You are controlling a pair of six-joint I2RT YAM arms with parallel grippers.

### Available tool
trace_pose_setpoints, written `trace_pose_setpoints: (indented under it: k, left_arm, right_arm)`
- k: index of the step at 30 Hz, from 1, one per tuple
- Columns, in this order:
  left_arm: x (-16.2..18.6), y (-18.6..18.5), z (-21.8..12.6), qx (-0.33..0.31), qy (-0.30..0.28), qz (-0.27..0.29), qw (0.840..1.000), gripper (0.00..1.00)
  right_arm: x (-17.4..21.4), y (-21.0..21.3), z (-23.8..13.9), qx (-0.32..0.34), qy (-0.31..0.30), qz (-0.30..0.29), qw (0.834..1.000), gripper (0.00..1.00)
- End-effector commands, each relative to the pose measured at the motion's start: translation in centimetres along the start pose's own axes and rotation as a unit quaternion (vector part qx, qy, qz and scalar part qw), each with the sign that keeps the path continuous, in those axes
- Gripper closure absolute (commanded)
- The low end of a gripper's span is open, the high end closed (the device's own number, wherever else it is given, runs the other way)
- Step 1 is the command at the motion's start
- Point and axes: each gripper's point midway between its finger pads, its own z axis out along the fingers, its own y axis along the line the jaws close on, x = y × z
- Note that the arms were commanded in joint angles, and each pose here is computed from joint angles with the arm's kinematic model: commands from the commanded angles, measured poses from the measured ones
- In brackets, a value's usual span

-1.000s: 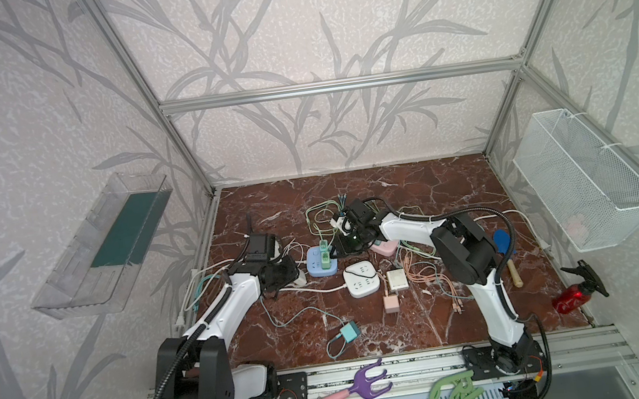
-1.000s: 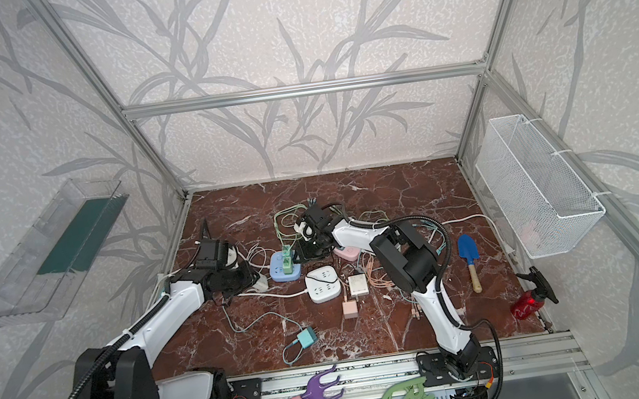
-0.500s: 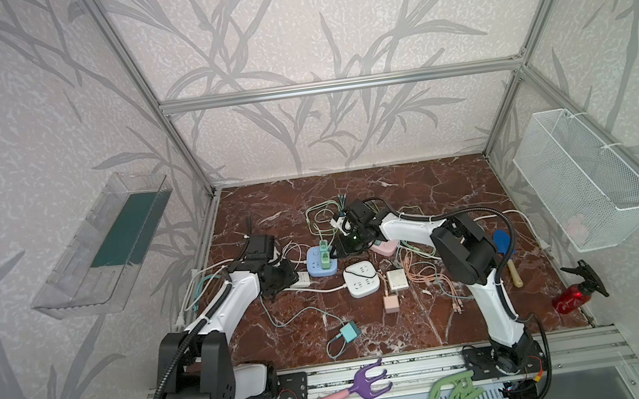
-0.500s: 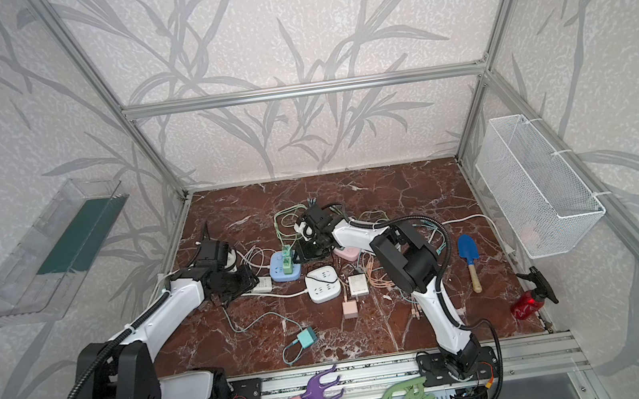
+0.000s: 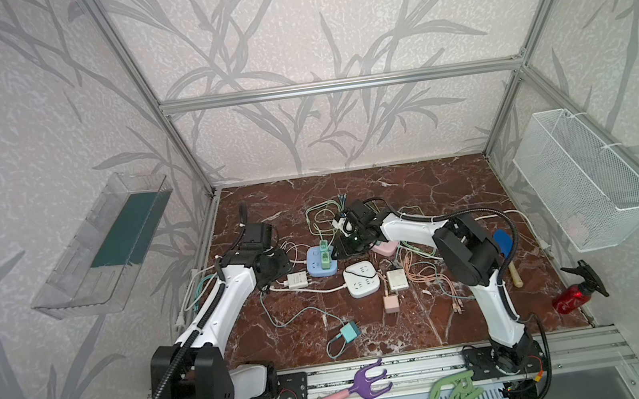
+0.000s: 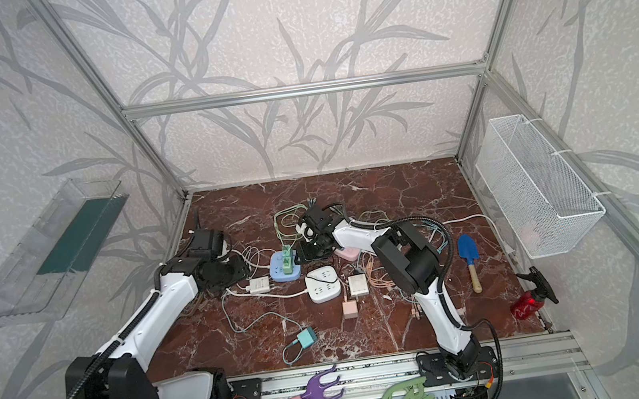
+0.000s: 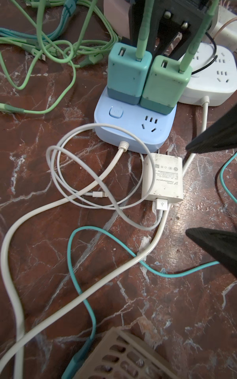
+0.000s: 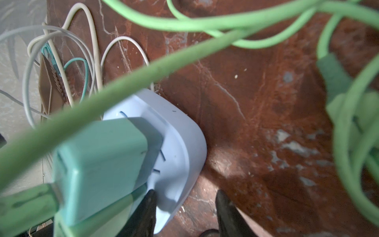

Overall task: Pull the plug off the socket
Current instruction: 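Open the left gripper to drop the white charger, move over blue strip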

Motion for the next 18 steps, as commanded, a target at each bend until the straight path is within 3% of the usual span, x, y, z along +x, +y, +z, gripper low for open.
trace_pose_setpoints:
  k: [1,18]
  left_arm:
    - [-0.8,-1.9,-2.1,0.007,-0.041,0.044,0.998,0.37]
    - [2.2,-8.5,-2.1,0.042,-0.095,0.157,0.982,0.24]
  right_arm:
    - [0.2,0.4,-1.6,0.014,-0.003,0.003,1.000,0.52]
    - [-0.1,1.0,-2.5,0.006,-0.024,0.008,1.000,0.52]
